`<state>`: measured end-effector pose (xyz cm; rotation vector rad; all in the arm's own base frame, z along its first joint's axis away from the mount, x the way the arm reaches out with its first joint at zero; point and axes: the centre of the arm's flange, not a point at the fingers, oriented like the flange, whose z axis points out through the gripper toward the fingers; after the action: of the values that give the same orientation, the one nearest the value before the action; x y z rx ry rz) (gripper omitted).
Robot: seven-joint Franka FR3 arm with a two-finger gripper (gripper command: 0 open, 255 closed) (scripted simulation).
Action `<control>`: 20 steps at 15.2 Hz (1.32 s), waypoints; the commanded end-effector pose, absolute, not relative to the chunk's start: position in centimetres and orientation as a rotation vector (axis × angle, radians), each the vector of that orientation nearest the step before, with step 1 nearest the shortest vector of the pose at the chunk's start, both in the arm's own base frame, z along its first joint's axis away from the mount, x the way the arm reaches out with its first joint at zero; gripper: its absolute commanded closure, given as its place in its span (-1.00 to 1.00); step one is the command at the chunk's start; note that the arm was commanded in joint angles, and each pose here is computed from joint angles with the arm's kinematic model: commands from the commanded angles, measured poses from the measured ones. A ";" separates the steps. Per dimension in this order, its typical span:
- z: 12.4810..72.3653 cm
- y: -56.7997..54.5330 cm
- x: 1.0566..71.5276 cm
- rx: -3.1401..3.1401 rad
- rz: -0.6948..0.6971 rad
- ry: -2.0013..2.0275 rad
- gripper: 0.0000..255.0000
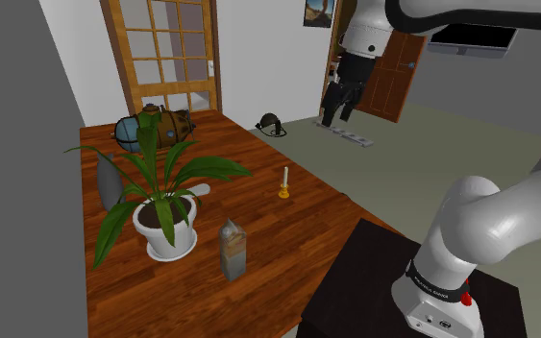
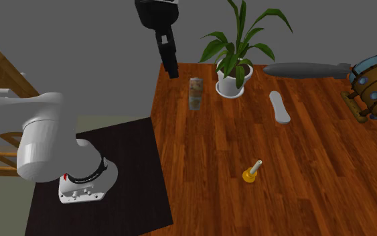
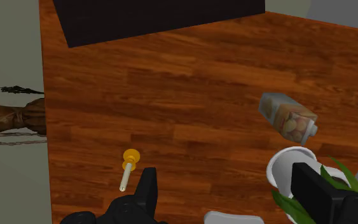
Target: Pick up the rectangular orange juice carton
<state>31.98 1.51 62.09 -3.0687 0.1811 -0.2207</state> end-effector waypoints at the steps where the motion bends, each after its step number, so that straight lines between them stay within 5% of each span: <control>1: 62.1 1.5 32.0 -3.069 -0.221 0.181 -1.00; 20: 42.7 9.7 43.4 -2.789 -0.335 -0.914 -1.00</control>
<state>42.88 8.92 43.86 -2.8138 -0.8532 -0.3273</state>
